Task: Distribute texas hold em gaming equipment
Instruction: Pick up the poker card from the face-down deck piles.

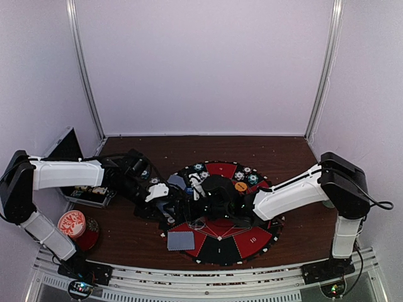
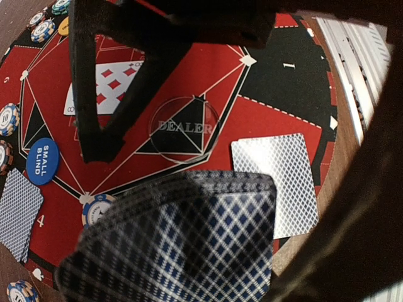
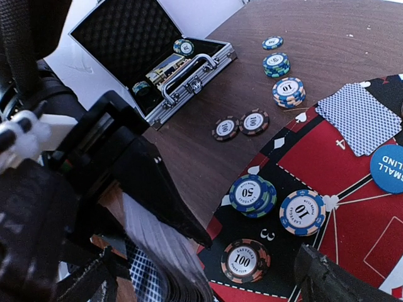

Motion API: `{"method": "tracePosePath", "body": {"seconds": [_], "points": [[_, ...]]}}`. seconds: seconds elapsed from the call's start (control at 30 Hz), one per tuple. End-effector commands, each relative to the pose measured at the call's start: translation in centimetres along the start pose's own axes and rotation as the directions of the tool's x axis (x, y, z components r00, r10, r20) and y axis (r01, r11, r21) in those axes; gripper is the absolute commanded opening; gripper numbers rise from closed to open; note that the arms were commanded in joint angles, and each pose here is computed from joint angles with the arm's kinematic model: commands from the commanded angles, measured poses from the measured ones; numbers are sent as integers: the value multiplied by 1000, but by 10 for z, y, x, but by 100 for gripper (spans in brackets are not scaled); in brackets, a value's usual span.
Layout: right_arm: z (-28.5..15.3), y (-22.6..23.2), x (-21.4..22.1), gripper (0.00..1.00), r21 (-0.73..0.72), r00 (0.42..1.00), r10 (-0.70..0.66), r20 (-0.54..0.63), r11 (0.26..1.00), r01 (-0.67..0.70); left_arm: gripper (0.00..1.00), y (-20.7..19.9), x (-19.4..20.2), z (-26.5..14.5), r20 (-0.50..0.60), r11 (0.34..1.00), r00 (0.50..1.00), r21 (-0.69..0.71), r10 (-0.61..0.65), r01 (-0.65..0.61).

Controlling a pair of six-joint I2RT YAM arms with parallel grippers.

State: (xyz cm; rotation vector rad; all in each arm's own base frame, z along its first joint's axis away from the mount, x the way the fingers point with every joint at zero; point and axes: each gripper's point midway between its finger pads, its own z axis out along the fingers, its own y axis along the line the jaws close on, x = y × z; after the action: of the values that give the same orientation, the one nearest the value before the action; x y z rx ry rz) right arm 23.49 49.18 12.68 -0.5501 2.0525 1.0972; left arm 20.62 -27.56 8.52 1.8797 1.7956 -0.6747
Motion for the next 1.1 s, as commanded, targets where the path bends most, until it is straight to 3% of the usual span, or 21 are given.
{"method": "tracePosePath", "body": {"seconds": [0.0,0.17,0.5,0.63,0.83,1.07], "points": [[12,3,-15,100,1,999,27,37,1000,-27,39,-4,-7,-2,28,1000,999,13,24,-25],[15,-7,-19,100,36,995,64,73,997,-67,39,-4,-7,-2,29,1000,999,13,24,-25],[16,-31,-20,90,75,980,161,113,982,-170,39,-4,-6,-1,26,1000,999,14,24,-24],[5,-32,-29,87,-4,956,236,172,971,-238,39,-4,-6,-1,26,1000,999,14,24,-24],[4,-22,-31,88,-115,937,304,172,951,-287,39,-4,-6,-1,24,1000,999,14,23,-23],[13,-23,-27,86,-101,942,300,149,952,-288,39,-4,-6,-1,25,1000,999,14,25,-25]]}}
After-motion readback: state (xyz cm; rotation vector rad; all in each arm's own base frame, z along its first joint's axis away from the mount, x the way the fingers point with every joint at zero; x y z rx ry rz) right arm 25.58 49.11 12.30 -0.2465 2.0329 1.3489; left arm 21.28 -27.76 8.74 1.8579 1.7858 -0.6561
